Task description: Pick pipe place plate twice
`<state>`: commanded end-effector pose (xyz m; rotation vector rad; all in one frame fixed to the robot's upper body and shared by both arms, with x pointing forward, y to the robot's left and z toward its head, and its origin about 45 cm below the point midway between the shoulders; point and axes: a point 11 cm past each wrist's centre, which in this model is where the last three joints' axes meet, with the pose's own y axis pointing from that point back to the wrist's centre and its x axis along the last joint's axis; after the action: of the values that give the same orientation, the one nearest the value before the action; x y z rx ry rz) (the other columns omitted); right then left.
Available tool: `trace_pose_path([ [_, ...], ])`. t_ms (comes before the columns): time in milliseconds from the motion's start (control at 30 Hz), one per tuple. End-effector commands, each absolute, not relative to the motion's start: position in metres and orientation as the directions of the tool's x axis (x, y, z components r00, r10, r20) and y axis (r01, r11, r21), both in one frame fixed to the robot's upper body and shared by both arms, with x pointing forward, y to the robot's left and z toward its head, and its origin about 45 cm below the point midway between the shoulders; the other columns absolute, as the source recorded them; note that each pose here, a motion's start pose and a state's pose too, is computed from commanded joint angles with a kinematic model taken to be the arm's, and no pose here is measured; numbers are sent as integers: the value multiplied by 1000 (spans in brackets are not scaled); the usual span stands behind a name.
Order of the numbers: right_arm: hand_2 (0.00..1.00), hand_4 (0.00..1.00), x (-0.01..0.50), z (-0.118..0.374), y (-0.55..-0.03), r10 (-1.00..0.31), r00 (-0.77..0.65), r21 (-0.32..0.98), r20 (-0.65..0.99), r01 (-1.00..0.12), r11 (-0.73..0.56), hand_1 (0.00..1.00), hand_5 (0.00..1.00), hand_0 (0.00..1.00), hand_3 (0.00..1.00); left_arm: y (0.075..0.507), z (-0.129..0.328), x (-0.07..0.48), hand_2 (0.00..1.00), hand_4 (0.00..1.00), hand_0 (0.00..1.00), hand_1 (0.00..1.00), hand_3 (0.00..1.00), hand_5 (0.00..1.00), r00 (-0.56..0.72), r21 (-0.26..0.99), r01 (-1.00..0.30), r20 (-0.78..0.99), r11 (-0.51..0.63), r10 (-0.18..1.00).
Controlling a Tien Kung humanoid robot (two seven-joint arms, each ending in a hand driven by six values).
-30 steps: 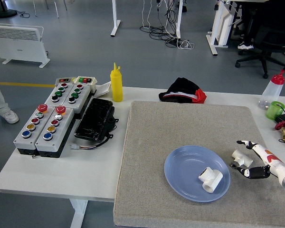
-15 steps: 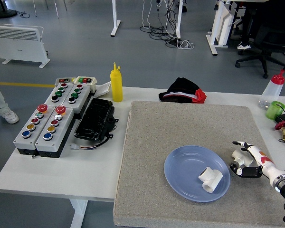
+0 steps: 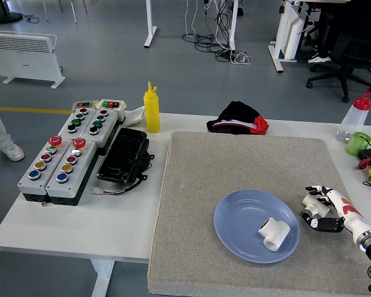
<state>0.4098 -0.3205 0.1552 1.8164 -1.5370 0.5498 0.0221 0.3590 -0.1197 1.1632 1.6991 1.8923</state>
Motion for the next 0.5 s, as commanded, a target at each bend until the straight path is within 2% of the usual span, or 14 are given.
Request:
trace_pose_path([
  [100,603,627,409,155,-322,-680,206,221,704,-973,-66,551,86,421,694,359,-120,22,710,551,611,603,732,998,-605,939,262,341,-224,720],
  [133,559,569,409,155,-322,-679,205,219,705,-973,-66,467,28,320,651,359,-120,22,710,552,611,603,731,998,-605,939,262,341,-224,720],
  [500,553,560,411,183,-315,-696,138,105,705,-990,-91,441,21,285,632,359,-120,22,710,553,611,602,731,998,-605,938,263,342,-225,719],
])
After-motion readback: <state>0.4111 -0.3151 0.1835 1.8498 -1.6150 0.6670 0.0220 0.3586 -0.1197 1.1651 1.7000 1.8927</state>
